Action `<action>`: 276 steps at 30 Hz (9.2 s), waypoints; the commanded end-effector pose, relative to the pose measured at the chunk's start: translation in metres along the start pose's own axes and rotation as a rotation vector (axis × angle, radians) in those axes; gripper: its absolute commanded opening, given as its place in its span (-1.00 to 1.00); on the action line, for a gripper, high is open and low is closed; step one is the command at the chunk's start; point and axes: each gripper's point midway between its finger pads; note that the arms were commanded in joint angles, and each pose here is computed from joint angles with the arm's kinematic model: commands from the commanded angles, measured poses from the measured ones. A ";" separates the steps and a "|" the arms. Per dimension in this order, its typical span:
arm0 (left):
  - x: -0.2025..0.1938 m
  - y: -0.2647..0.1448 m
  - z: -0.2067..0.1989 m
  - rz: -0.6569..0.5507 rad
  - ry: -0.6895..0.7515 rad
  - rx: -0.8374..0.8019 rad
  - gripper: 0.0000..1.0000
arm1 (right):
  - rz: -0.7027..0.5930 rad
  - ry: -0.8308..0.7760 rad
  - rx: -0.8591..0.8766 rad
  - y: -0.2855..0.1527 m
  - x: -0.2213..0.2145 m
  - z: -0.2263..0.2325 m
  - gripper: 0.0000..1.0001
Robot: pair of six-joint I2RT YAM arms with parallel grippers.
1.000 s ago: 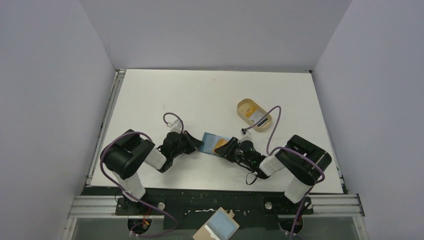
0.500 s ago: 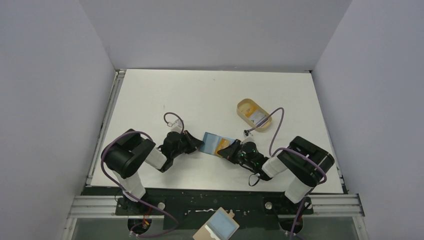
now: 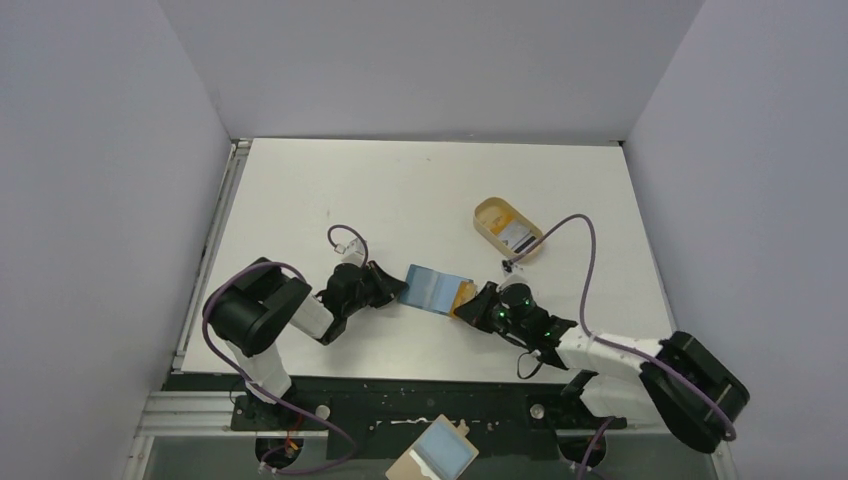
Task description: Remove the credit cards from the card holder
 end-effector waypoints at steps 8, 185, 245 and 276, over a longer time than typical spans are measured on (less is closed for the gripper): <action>-0.027 -0.013 0.066 0.079 0.017 0.212 -1.00 | -0.064 -0.157 -0.052 -0.038 0.062 0.012 -1.00; -0.013 -0.048 -0.014 0.051 0.145 0.206 -1.00 | 0.099 -0.683 -0.298 0.058 0.073 0.064 0.75; -0.005 -0.051 -0.024 0.010 0.178 0.188 -1.00 | 0.332 -0.855 -0.342 0.079 0.007 0.053 0.75; 0.005 -0.056 -0.031 -0.023 0.212 0.194 -1.00 | 0.336 -0.954 -0.564 -0.009 0.026 0.007 0.78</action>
Point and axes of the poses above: each gripper's point midway between its finger pads, its own y axis out along the fingers, its own z axis along the line the jaws close on, x = y × z, and after that the axes turned 11 degrees about -y, right-handed
